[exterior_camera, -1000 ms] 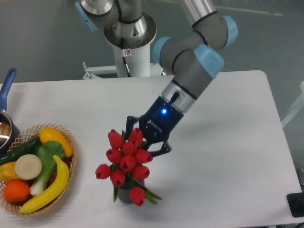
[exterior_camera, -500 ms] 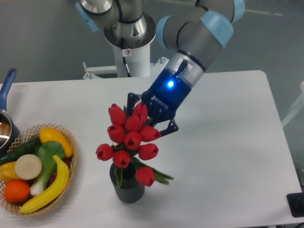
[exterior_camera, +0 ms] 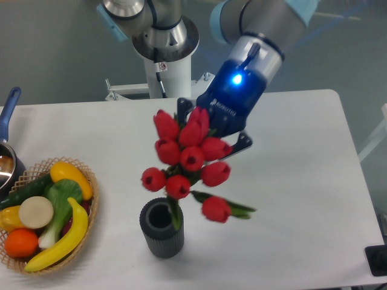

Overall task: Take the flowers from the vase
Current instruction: 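Lift the gripped tulips up out of the grey vase, then carry the tulips up and away from the vase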

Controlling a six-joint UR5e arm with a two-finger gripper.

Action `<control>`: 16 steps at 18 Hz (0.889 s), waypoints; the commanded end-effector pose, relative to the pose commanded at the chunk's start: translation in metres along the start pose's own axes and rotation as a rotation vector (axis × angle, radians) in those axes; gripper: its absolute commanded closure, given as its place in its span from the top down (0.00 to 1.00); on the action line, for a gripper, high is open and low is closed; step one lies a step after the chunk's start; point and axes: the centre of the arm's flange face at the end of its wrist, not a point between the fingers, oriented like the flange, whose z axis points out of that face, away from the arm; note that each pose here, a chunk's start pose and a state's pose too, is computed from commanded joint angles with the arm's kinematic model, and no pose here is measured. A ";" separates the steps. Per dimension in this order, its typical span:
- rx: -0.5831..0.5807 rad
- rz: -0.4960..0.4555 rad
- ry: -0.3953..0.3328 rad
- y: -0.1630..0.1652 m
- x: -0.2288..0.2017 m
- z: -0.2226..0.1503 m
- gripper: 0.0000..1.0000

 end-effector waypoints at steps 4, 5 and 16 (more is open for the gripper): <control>-0.109 0.052 -0.162 0.014 -0.030 -0.029 0.00; -0.122 0.042 -0.181 0.021 -0.037 -0.035 0.00; -0.599 0.067 -0.429 0.130 -0.084 -0.055 0.00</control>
